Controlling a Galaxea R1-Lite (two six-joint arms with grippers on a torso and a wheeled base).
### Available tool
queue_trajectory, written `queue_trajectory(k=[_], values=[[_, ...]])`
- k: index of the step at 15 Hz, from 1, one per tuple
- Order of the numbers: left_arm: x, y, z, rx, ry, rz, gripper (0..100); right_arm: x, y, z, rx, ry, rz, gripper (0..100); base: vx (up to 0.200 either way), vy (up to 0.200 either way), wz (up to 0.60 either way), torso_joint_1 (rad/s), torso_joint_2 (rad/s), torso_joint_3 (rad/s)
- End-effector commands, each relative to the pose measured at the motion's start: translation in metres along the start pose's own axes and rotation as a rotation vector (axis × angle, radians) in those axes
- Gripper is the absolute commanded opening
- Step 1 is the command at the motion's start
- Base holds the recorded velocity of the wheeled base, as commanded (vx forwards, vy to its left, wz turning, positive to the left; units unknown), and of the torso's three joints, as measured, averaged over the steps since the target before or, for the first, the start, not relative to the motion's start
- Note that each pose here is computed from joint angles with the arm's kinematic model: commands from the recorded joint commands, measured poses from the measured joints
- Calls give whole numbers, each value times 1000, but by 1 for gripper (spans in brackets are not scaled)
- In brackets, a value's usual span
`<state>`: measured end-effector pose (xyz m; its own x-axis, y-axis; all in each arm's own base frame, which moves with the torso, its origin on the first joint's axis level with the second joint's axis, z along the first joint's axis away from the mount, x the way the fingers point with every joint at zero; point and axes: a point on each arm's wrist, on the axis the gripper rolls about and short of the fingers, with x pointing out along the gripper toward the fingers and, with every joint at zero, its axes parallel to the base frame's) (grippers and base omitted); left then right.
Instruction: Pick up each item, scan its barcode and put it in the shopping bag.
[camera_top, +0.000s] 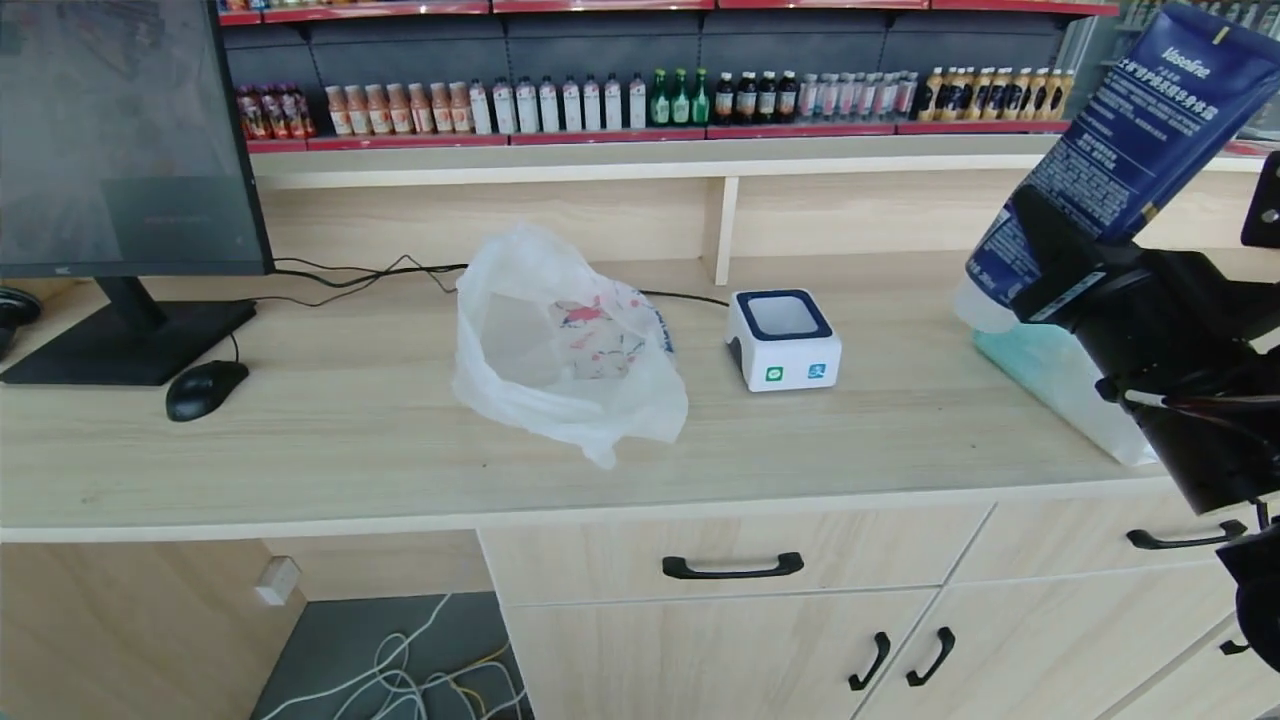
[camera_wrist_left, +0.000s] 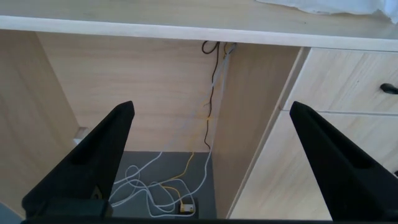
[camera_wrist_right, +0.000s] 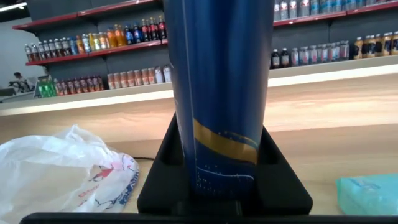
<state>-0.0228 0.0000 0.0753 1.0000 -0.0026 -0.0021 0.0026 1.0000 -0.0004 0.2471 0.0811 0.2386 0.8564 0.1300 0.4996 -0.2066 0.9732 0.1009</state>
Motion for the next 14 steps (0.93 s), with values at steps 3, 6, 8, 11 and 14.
queue_trajectory(k=[3, 6, 8, 11, 14], values=[[0, 0, 0, 0, -2, -1, 100, 7, 3, -9, -23, 12, 47, 0, 0, 67, 0, -1, 2, 2], [0, 0, 0, 0, -2, -1, 100, 17, 4, -30, -103, 52, 124, 0, 0, 0, 0, 0, 0, 0], [0, 0, 0, 0, -2, -1, 100, 26, 2, -44, -159, 65, 132, 0, 0, 0, 0, 0, 0, 0], [0, 0, 0, -1, -2, -1, 100, 33, -12, -61, -323, 91, 135, 0, 0, 0, 0, 0, 0, 0], [0, 0, 0, -1, -2, -1, 100, 48, -11, -77, -460, 69, 198, 0, 0, 0, 0, 0, 0, 0]])
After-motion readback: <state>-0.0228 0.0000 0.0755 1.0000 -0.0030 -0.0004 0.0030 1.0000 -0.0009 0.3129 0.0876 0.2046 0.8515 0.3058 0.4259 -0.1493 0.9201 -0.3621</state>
